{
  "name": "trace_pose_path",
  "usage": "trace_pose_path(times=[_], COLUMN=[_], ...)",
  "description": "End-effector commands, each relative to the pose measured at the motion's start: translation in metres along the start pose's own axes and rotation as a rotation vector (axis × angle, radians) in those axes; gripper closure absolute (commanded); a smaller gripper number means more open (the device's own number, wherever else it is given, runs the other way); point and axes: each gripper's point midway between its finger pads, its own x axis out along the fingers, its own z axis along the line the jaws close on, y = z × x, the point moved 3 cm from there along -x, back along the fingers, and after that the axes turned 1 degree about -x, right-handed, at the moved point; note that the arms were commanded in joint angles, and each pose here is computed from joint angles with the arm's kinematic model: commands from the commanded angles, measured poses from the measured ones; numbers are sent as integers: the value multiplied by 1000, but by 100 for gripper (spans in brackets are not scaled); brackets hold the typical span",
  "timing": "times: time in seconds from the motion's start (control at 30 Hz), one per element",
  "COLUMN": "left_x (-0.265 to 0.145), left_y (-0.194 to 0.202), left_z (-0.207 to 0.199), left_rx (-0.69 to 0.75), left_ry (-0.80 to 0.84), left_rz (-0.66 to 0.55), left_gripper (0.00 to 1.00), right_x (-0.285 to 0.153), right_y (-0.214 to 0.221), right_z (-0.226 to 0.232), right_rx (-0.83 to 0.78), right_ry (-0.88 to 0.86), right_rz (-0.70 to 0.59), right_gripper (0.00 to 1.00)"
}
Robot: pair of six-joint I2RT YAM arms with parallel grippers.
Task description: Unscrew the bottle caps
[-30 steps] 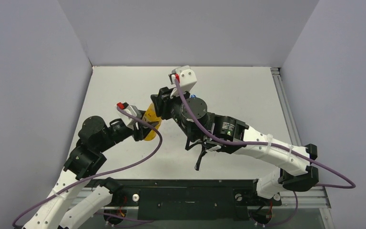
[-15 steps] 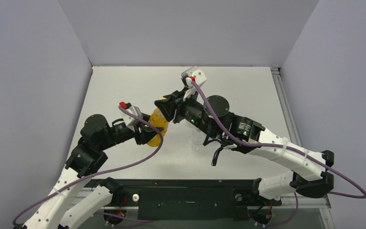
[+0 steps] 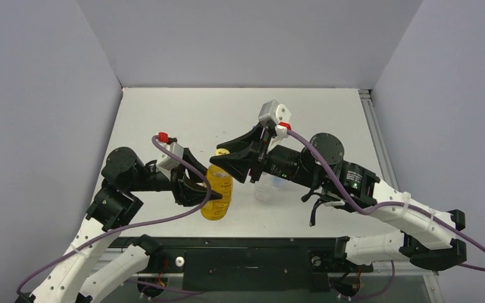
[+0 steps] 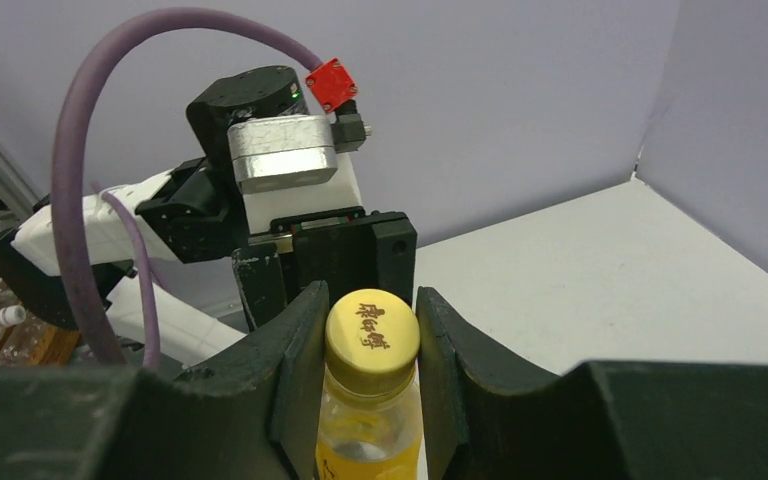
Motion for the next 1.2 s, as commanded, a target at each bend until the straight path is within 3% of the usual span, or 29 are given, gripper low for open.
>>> trace_pose_path(times=[0.0,0.1,0.2,0.33,0.5,0.73,0.83,1.0,1.17], left_x=[-3,-3,-3,-3,-16,-39,-48,-50,-47], left_y=[-20,-19,-18,-12,-3,0,5,6,12], left_z=[-31,-32,-26,5,63,104,117,119,113], left_rx=[21,15,18,109,217,311,307,306,293], left_ry=[155,166,132,-62,-408,-698,-804,-826,-781], left_rz=[-17,-12,-14,-16,-2,-16,-27,-64,-65], left_gripper=[100,100,100,100,100,100,100,100,100], right_x=[-8,-10,-10,-8,-10,14,31,59,55], right_y=[6,8,10,4,-12,4,-4,0,4], right_z=[11,11,8,-12,-54,-69,-68,-66,-74], right_rx=[-67,-82,-85,-62,15,19,34,29,57], right_ry=[-107,-115,-98,51,404,746,796,810,803], right_rz=[34,48,67,57,7,44,20,25,17], right_gripper=[100,98,83,57,41,35,34,34,35])
